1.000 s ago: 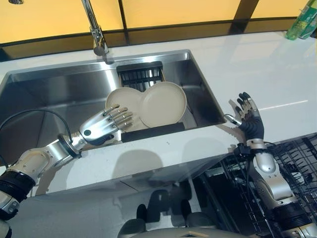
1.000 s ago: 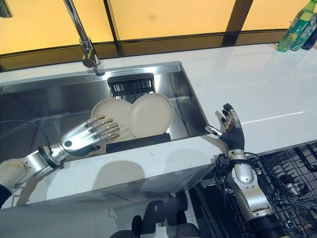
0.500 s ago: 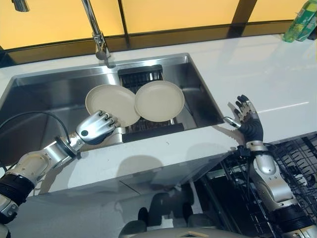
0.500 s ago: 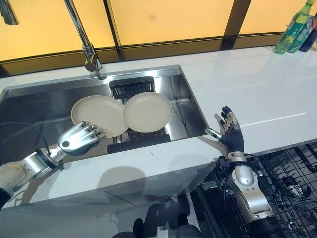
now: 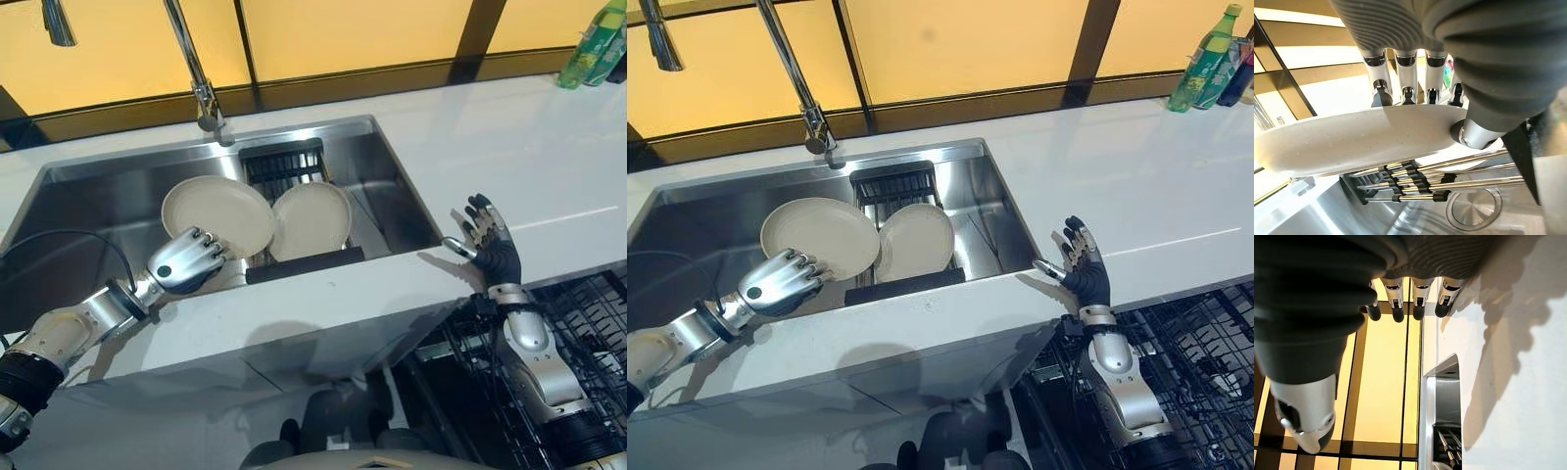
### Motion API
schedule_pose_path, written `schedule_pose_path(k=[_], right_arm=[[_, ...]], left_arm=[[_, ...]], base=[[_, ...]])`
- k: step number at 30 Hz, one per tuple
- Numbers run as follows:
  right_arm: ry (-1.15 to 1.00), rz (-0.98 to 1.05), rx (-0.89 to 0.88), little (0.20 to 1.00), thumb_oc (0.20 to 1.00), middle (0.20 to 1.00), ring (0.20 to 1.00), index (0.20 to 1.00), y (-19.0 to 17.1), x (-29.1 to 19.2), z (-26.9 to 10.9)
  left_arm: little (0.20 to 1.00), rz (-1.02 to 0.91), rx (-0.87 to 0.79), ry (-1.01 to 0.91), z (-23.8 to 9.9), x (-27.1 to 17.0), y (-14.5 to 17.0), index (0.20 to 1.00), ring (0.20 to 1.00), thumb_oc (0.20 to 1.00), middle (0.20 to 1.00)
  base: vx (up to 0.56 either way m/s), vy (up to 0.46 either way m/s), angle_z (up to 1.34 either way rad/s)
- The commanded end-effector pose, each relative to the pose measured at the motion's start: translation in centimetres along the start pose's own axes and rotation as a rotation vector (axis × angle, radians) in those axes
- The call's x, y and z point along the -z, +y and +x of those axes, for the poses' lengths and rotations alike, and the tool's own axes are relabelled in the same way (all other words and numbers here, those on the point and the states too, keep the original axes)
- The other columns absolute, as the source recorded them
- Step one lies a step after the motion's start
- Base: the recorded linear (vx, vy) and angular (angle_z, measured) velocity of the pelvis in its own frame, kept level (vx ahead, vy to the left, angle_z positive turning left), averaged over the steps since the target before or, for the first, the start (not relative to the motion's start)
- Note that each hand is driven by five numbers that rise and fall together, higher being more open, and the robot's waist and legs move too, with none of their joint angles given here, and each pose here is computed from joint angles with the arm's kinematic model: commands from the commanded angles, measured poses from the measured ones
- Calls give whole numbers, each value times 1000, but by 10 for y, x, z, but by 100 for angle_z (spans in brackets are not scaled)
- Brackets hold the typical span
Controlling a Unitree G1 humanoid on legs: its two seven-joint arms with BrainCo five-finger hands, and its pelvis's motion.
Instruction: Pick up plates and place into dishwasher.
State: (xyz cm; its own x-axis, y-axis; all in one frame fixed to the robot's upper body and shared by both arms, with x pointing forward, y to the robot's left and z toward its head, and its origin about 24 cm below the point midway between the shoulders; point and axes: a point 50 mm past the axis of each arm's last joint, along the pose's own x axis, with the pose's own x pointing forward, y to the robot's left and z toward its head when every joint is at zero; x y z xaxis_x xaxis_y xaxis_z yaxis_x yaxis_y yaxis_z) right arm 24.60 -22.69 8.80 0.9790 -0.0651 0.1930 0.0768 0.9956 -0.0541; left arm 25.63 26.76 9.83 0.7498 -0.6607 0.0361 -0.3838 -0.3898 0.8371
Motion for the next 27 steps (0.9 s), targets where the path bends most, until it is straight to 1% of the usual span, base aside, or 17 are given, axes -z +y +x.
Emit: schedule_pose_path(k=[1, 4, 6, 7, 8, 10, 14, 16, 22, 26, 27], right_arm=[[97, -2, -19, 1000, 1000, 1000, 1000, 1000, -5, 13, -17], [92, -2, -19, 1000, 1000, 1000, 1000, 1000, -6, 11, -17], [86, -1, -19, 1000, 1000, 1000, 1000, 1000, -8, 9, -17], [81, -1, -18, 1000, 1000, 1000, 1000, 1000, -8, 8, -17], [80, -1, -19, 1000, 1000, 1000, 1000, 1000, -8, 8, -17], [62, -2, -22, 1000, 1000, 1000, 1000, 1000, -7, 5, -16], [-6, -12, -44, 1000, 1000, 1000, 1000, 1000, -5, -8, -8], [-52, -20, -66, 1000, 1000, 1000, 1000, 1000, -3, -17, -4], [-222, -66, -117, 1000, 1000, 1000, 1000, 1000, 6, -51, 13], [-287, -95, -146, 1000, 1000, 1000, 1000, 1000, 9, -66, 19], [-300, -102, -155, 1000, 1000, 1000, 1000, 1000, 9, -69, 19]], left_arm=[[200, 73, 34, 97, -14, 33, 11, 200, 200, 200, 200], [200, 60, -1, 152, -16, 38, 14, 200, 200, 200, 200], [200, 42, -69, 200, -18, 42, 20, 200, 200, 200, 200], [200, 30, -130, 227, -18, 45, 26, 200, 200, 200, 200], [200, 26, -143, 232, -19, 45, 27, 200, 200, 200, 200], [200, 22, -239, 263, -15, 47, 37, 200, 200, 200, 200], [200, 4, -377, 267, -7, 45, 59, 200, 200, 200, 200], [200, -66, -431, 271, -3, 40, 68, 200, 200, 200, 200], [200, -291, -616, 196, 18, 24, 97, 200, 200, 200, 200], [200, -437, -678, 153, 28, 20, 114, 200, 200, 200, 200], [200, -534, -668, 147, 30, 20, 117, 200, 200, 200, 200]], base=[[0, 0, 0], [0, 0, 0], [0, 0, 0], [-15, 3, 5], [-21, 1, 9], [-34, 0, 9], [-44, -15, 3], [-52, -15, 3], [-83, -8, 12], [-108, -5, 3], [-115, -3, 10]])
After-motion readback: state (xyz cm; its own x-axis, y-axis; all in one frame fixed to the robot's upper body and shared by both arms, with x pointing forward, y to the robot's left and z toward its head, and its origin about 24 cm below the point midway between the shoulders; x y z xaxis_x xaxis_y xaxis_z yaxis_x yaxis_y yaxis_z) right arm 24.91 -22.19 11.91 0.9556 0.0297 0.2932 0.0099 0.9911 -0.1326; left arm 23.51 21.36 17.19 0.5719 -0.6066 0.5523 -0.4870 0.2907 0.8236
